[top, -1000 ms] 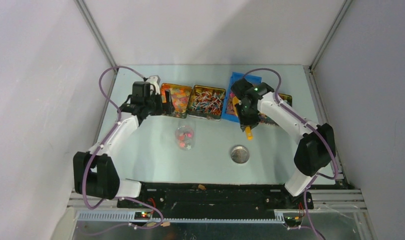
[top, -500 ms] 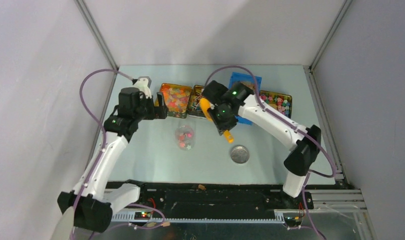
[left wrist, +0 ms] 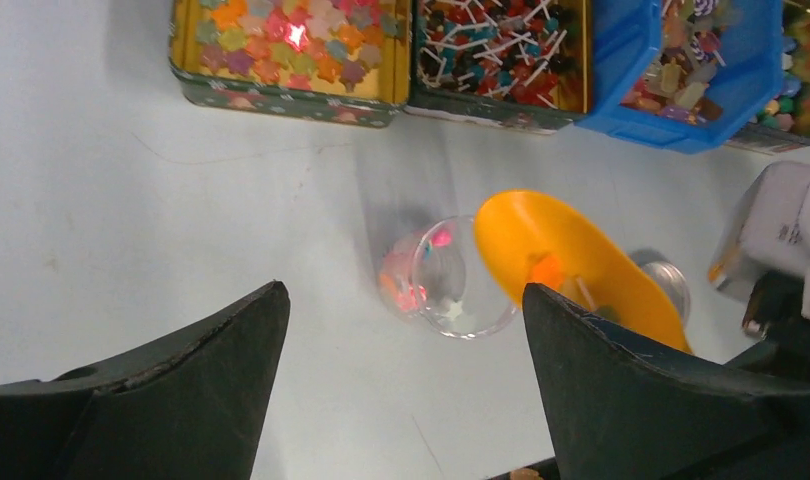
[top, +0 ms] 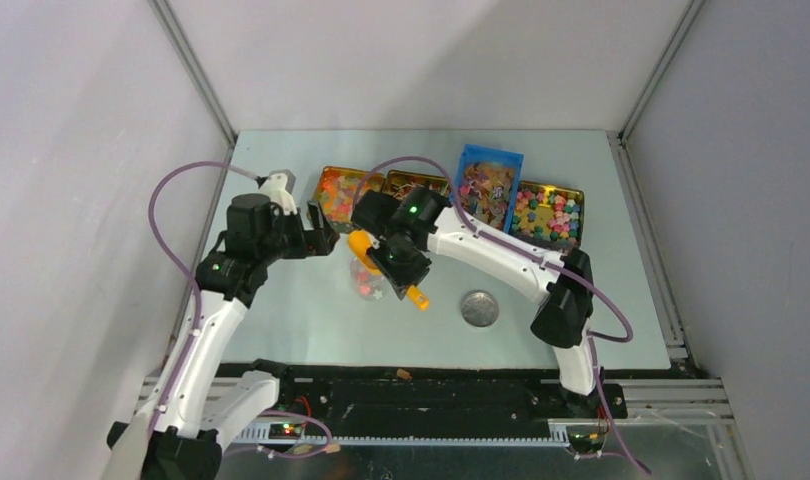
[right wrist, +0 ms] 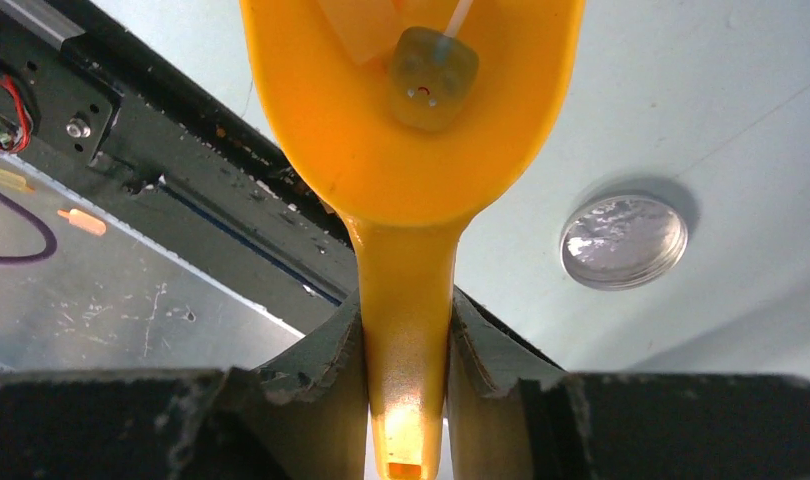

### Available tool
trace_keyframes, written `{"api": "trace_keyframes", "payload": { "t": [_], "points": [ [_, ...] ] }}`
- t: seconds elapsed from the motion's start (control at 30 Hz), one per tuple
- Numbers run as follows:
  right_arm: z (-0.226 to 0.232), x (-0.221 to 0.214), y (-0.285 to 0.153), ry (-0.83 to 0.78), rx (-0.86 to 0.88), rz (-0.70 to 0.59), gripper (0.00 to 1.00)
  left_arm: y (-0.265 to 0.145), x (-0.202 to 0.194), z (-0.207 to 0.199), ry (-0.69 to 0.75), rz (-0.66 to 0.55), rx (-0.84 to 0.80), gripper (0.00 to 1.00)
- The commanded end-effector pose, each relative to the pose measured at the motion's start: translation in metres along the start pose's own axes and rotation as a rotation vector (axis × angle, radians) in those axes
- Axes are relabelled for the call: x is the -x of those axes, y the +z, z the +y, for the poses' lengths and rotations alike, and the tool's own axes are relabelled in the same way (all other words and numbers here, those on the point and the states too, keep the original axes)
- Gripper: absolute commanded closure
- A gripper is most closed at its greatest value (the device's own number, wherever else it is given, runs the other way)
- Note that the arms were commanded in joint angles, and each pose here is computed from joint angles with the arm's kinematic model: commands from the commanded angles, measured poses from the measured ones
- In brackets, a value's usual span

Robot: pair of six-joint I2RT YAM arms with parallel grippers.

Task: Pack the candies
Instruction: Place the fake candies in the packing bottle.

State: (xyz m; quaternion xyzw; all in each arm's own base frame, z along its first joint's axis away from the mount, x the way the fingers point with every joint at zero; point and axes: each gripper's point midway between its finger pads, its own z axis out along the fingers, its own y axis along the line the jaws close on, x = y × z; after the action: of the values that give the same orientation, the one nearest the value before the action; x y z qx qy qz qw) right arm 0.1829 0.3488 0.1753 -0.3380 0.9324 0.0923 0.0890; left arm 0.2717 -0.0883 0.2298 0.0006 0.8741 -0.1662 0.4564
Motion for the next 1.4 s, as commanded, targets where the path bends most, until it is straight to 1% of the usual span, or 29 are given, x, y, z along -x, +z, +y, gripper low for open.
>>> {"api": "trace_keyframes", "payload": {
  "t": [0.0, 0.3, 0.43, 0.57, 0.93, 1.13, 1.37],
  "points": [
    [0.017, 0.006, -0.011, -0.027, 0.052, -0.028, 1.00, 0.007, -0.011, -0.013, -0.053, 0.049, -0.070, 0.07],
    [0.026, 0.008, -0.018, -0.030, 0.081, -0.055, 1.00, 0.038, -0.035, -0.017, -0.108, 0.144, -0.119, 0.11],
    [0.026, 0.009, -0.020, -0.030, 0.084, -0.063, 1.00, 0.051, -0.053, -0.010, -0.121, 0.211, -0.092, 0.14],
    [0.025, 0.010, -0.024, -0.029, 0.082, -0.075, 1.00, 0.055, -0.066, -0.001, -0.125, 0.244, -0.049, 0.16],
    [0.017, 0.017, -0.044, -0.005, 0.080, -0.138, 1.00, 0.059, -0.077, 0.003, -0.114, 0.272, -0.020, 0.17],
    [0.008, 0.013, -0.045, 0.008, 0.065, -0.115, 1.00, 0.063, -0.078, -0.002, -0.099, 0.283, -0.034, 0.18],
    [0.005, 0.016, -0.052, 0.020, 0.058, -0.134, 1.00, 0.066, -0.083, -0.004, -0.079, 0.302, -0.031, 0.18]
  ]
}}
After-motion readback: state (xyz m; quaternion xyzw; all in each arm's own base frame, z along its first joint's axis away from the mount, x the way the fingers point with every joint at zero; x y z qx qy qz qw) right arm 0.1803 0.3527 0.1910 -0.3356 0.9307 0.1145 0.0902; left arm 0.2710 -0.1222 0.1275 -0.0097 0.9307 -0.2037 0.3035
